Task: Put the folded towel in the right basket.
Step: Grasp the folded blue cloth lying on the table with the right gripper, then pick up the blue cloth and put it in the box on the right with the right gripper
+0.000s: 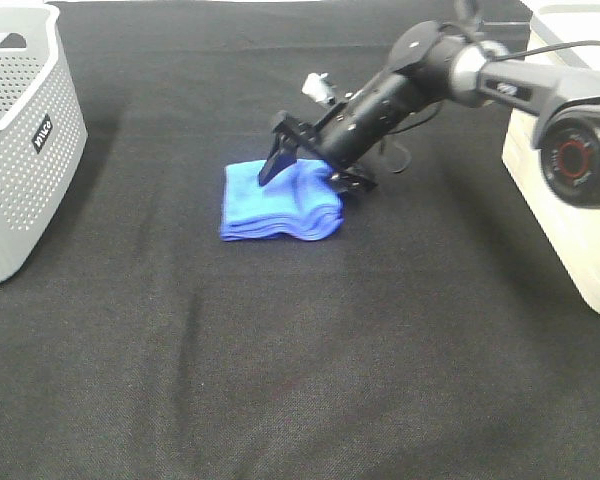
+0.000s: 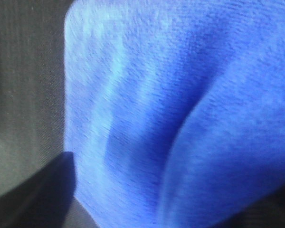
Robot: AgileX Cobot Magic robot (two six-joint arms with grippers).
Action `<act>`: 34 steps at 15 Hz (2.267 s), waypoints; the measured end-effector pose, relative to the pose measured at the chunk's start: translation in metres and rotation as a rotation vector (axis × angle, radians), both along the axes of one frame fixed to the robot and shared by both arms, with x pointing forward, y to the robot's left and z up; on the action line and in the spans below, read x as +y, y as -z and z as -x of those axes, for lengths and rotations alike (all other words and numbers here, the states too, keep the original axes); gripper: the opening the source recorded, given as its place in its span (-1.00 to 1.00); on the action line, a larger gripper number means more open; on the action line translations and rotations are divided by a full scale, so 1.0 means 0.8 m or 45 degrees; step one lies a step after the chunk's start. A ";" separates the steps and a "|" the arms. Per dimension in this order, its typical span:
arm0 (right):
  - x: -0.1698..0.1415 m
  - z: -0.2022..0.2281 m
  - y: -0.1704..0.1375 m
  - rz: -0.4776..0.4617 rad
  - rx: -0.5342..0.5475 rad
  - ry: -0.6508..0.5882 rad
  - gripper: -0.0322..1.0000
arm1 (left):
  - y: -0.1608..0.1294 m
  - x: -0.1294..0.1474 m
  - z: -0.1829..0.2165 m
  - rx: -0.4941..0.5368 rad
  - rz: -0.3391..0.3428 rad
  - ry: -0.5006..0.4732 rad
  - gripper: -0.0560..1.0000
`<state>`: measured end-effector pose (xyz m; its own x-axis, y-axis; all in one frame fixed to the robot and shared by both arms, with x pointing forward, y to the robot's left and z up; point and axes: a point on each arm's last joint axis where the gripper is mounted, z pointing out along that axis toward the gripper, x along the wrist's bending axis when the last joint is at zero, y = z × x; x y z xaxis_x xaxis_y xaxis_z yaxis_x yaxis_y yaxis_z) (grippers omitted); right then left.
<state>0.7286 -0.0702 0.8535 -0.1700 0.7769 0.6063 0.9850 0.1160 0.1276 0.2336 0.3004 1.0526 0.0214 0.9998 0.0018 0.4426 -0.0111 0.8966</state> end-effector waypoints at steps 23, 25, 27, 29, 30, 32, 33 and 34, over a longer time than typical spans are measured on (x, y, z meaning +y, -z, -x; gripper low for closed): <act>-0.156 0.134 -0.401 0.748 -0.764 0.132 -0.57 | 0.000 0.001 0.000 0.000 -0.014 -0.009 0.98; -0.261 0.171 -0.430 0.838 -0.725 0.398 -0.57 | 0.000 0.001 0.000 0.000 -0.014 -0.009 0.98; -0.332 0.194 -0.450 0.817 -0.700 0.615 -0.57 | 0.000 0.001 0.000 0.000 -0.014 -0.009 0.98; -0.376 0.200 -0.445 0.815 -0.653 0.698 -0.57 | 0.000 0.001 0.000 0.000 -0.014 -0.009 0.98; -0.387 0.196 -0.433 0.818 -0.608 0.704 -0.57 | 0.000 0.001 0.000 0.000 -0.014 -0.009 0.98; -0.393 0.176 -0.395 0.803 -0.497 0.653 -0.57 | 0.000 0.001 0.000 0.000 -0.014 -0.009 0.98; -0.395 0.166 -0.380 0.787 -0.463 0.645 -0.57 | 0.000 0.001 0.000 0.000 -0.014 -0.009 0.98; -0.397 0.157 -0.368 0.783 -0.442 0.641 -0.57 | 0.000 0.001 0.000 0.000 -0.014 -0.009 0.98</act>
<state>0.6028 -0.3876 1.1478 0.1842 0.9824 0.0317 0.8548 -0.1761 0.4882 0.2336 0.3015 1.0526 0.0142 0.9998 0.0125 0.4427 -0.0175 0.8965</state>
